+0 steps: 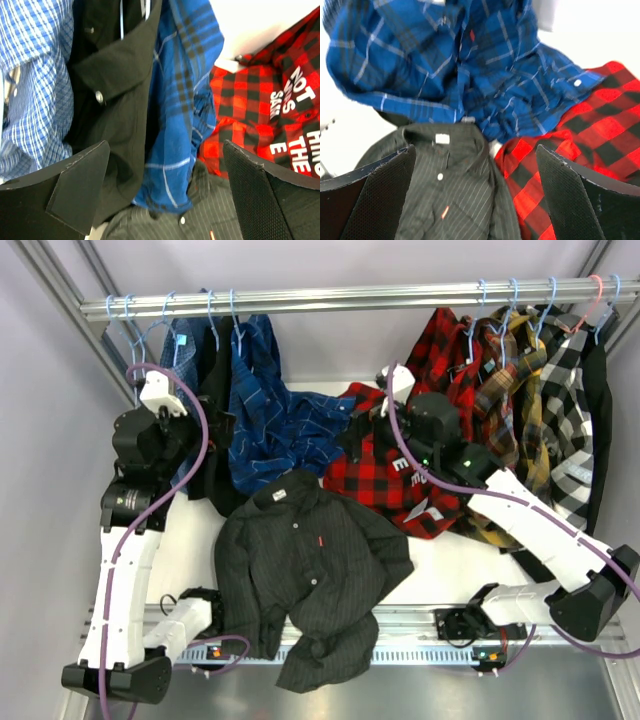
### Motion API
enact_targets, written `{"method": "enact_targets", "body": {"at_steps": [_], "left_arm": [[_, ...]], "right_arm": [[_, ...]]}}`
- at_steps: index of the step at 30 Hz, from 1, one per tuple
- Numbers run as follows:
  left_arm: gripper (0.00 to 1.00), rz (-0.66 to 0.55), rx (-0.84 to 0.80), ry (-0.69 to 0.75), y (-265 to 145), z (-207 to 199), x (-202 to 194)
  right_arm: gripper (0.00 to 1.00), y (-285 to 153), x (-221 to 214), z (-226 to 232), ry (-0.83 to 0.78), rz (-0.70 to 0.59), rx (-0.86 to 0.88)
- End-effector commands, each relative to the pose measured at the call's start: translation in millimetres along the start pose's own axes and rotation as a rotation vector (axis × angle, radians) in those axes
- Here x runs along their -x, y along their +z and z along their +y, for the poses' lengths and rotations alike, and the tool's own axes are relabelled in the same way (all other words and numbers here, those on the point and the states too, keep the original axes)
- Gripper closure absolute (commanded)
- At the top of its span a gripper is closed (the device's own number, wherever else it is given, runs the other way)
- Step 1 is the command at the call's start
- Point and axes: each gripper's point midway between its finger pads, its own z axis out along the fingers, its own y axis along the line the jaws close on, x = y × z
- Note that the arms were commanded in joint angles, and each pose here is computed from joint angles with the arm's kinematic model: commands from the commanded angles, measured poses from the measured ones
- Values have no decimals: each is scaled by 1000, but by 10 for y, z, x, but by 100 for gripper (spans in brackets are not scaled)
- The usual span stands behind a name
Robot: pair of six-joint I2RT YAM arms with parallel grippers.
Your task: Place the shirt on the hanger
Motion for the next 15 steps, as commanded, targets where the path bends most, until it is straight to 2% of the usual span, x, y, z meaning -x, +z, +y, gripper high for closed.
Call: {"method": "enact_targets", "body": {"at_steps": [1, 6, 15], "left_arm": [[2, -13, 9, 11, -188, -12, 67], [2, -1, -16, -14, -316, -60, -47], [2, 177, -36, -58, -452, -54, -613]], "right_arm": [[1, 19, -46, 195, 1, -17, 43], [1, 100, -442, 158, 13, 56, -14], [1, 245, -1067, -31, 136, 130, -125]]}}
